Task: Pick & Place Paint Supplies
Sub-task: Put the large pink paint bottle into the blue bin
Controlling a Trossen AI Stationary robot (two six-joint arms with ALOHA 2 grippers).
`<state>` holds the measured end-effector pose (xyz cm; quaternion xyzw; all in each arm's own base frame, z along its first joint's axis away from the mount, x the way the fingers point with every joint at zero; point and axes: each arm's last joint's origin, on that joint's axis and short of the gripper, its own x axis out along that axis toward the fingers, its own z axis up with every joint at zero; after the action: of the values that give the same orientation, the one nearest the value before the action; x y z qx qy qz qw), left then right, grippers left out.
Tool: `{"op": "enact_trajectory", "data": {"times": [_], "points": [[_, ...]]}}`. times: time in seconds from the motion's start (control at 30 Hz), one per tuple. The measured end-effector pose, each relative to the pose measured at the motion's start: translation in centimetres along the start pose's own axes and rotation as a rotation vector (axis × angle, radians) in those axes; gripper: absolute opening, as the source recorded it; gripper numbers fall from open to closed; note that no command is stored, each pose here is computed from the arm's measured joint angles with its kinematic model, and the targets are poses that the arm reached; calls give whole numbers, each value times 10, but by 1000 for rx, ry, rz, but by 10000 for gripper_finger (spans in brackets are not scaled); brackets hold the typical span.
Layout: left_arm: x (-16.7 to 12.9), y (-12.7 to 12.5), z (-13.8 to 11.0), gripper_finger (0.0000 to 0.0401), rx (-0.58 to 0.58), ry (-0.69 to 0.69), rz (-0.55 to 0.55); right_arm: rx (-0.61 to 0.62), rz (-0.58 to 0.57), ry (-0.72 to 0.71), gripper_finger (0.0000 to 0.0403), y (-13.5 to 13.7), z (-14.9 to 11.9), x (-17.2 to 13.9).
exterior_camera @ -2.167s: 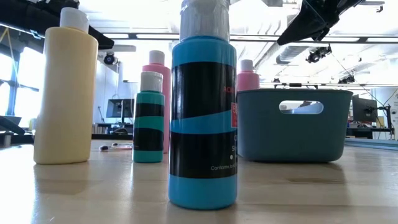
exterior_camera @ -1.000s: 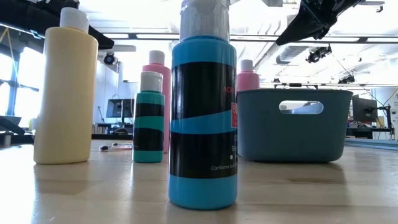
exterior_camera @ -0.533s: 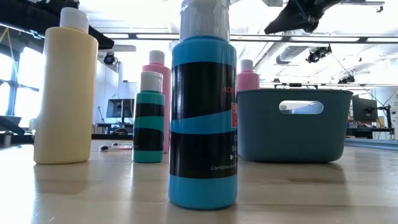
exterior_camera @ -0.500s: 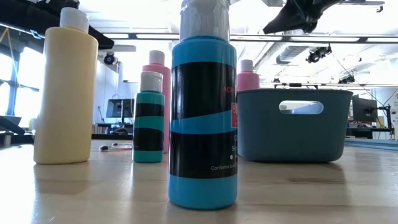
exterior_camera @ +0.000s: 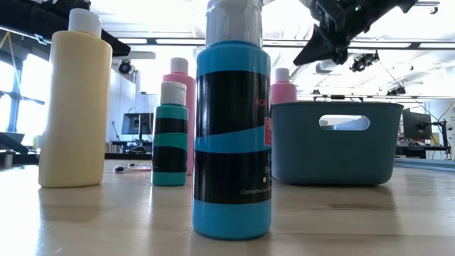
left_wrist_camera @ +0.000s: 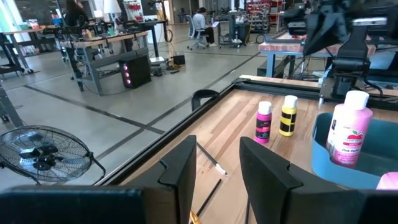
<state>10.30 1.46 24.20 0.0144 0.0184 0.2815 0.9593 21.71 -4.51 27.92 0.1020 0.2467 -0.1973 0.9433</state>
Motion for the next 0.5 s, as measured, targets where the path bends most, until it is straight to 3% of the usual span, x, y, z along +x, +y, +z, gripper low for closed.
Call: {"op": "enact_trajectory", "data": {"times": [0.33, 0.5], "points": [[0, 1, 0, 120, 0, 0, 18, 56, -12, 74, 3, -23, -2, 19], [0, 1, 0, 120, 0, 0, 22, 54, -77, 190, 3, -26, 4, 28]]}}
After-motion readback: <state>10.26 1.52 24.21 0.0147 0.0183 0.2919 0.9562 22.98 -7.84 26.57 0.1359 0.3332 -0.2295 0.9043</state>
